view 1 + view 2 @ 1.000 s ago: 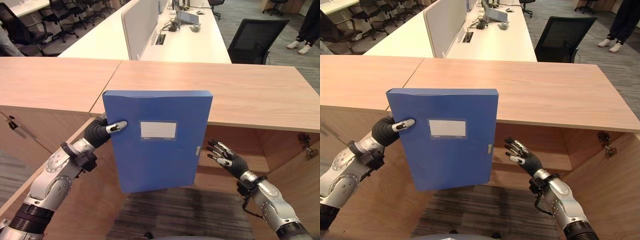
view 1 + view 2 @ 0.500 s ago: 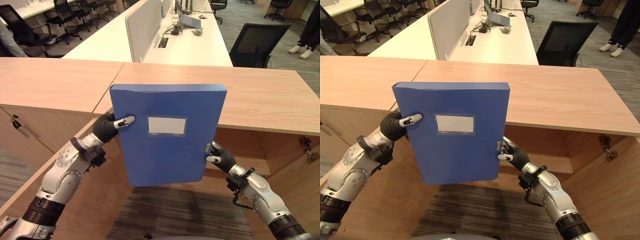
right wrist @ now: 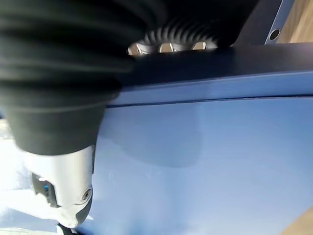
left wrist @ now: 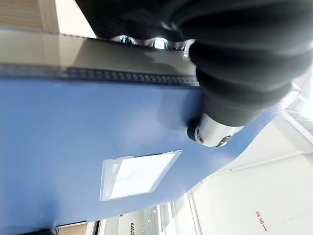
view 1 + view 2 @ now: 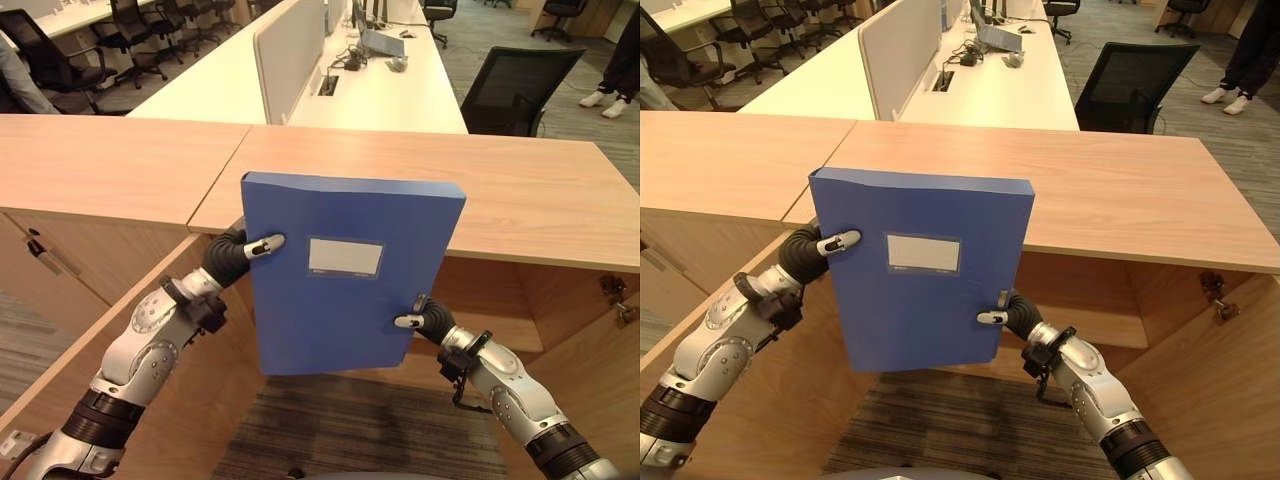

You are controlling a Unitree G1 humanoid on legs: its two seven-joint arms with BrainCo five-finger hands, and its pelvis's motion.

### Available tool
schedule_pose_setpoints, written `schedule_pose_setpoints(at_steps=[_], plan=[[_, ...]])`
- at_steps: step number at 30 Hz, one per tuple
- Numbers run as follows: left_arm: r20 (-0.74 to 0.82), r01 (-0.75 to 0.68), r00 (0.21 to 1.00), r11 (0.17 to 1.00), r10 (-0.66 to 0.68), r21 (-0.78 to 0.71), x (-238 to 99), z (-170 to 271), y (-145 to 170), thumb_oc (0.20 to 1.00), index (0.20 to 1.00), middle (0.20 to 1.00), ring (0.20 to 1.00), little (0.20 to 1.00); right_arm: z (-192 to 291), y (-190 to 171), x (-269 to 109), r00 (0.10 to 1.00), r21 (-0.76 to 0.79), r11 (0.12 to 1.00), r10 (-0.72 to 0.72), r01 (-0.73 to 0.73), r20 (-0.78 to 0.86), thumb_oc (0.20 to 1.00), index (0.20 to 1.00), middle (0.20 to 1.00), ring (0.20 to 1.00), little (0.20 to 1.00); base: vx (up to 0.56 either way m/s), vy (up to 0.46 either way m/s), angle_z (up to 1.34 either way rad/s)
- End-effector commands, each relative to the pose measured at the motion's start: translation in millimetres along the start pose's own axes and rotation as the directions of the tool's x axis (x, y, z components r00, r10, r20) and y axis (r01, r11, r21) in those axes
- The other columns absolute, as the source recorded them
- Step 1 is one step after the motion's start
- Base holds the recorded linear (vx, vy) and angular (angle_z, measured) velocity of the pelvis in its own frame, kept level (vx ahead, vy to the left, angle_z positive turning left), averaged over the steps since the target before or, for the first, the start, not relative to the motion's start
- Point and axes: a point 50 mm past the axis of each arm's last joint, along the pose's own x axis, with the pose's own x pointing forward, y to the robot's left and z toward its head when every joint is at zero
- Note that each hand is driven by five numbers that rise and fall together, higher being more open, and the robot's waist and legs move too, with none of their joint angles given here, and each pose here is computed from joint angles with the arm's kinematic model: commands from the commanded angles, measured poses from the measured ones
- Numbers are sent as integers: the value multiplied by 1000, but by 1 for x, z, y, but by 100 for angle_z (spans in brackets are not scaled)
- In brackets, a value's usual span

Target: Put the empty folder in the office cabinet

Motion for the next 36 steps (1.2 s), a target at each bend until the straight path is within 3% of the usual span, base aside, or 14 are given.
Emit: schedule_pose_setpoints(at_steps=[1, 5, 6, 7, 8, 24, 25, 26, 27, 28, 36], plan=[[46, 219, 975, 974, -216, -59, 35, -3, -31, 200, 200, 200, 200, 200, 40, 35, 42, 965, -85, 979, 197, -185, 174, 1000, 1000, 1000, 1000, 1000, 0, 0, 0], [31, 231, 973, 970, -229, -75, 35, -7, -35, 200, 200, 200, 200, 200, 40, 36, 43, 964, -78, 979, 201, -190, 172, 1000, 1000, 1000, 1000, 1000, 0, 0, 0], [30, 236, 972, 969, -234, -79, 35, -7, -36, 200, 200, 200, 200, 200, 39, 37, 43, 963, -75, 978, 205, -195, 173, 818, 818, 818, 818, 818, 0, 0, 0], [27, 236, 972, 968, -234, -87, 35, -9, -36, 200, 200, 200, 200, 200, 39, 39, 44, 962, -73, 976, 215, -205, 172, 225, 225, 225, 225, 225, 0, 0, 0], [27, 235, 972, 968, -234, -87, 35, -9, -36, 200, 200, 200, 200, 200, 39, 39, 44, 961, -73, 976, 215, -205, 172, 200, 200, 200, 200, 200, 0, 0, 0], [66, 195, 980, 978, -190, -77, 27, -7, -33, 213, 213, 213, 213, 213, 34, 36, 36, 968, -96, 974, 216, -204, 130, 200, 200, 200, 200, 200, 0, 0, 0], [68, 189, 980, 979, -184, -75, 26, -7, -32, 344, 344, 344, 344, 344, 33, 36, 36, 968, -99, 974, 216, -204, 126, 200, 200, 200, 200, 200, 0, 0, 0], [74, 181, 982, 981, -176, -76, 25, -7, -31, 391, 391, 391, 391, 391, 32, 35, 34, 970, -100, 974, 215, -203, 118, 200, 200, 200, 200, 200, 0, 0, 0], [78, 173, 983, 982, -167, -77, 23, -6, -30, 539, 539, 539, 539, 539, 31, 34, 33, 971, -103, 974, 212, -201, 111, 200, 200, 200, 200, 200, 0, 0, 0], [80, 169, 983, 983, -163, -75, 23, -6, -30, 1000, 1000, 1000, 1000, 1000, 30, 34, 32, 972, -105, 974, 210, -199, 106, 200, 200, 200, 200, 200, 0, 0, 0], [181, -5, 984, 1000, 2, 17, 8, 1, -15, 1000, 1000, 1000, 1000, 1000, 3, 23, 19, 985, -138, 976, 166, -170, -39, 200, 200, 200, 200, 200, 0, 0, 0]])
